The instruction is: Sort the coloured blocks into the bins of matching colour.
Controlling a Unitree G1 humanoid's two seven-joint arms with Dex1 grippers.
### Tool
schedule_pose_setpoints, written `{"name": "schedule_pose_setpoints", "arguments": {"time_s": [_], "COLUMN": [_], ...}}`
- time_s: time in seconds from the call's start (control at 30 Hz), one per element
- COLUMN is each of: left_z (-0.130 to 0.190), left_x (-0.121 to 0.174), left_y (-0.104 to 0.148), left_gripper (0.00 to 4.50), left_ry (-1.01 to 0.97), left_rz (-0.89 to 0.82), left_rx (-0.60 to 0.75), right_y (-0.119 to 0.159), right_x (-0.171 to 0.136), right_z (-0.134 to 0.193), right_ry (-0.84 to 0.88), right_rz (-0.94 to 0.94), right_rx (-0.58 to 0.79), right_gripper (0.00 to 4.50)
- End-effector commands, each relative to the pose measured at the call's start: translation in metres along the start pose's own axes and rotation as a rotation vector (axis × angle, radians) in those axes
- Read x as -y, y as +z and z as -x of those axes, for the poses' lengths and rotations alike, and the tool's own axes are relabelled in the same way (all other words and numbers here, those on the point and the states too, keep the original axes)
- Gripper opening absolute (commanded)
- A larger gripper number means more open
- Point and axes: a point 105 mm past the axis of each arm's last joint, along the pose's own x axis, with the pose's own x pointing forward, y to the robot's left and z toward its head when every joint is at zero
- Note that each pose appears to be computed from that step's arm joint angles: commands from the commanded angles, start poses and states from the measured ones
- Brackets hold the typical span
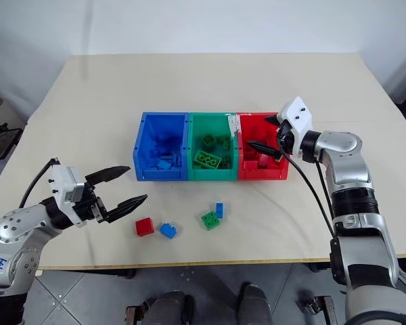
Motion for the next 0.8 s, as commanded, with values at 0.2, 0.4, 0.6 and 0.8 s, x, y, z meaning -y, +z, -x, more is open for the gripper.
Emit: {"name": "schedule_pose_setpoints", "arguments": {"time_s": [0.2,0.4,0.6,0.8], "left_z": [-0.009,-0.014,-0.012,-0.004], "left_x": [0.014,0.021,0.025,0.028], "left_y": [0.0,-0.012,-0.015,-0.016], "left_gripper": [4.5,4.5,4.5,4.5], "left_ry": [-0.143,-0.244,-0.299,-0.294], "left_rz": [-0.114,-0.138,-0.138,-0.133], "left_rx": [-0.042,-0.075,-0.089,-0.103], "right_y": [0.002,-0.03,-0.029,-0.022], "right_x": [-0.027,-0.051,-0.083,-0.128], "right_z": [0.084,0.128,0.103,0.062], "right_ry": [0.117,0.2,0.306,0.517], "right_rz": [0.055,0.051,0.014,0.007], "right_rx": [0.01,-0.204,-0.173,-0.125], "right_gripper": [4.48,4.48,4.48,4.48]}}
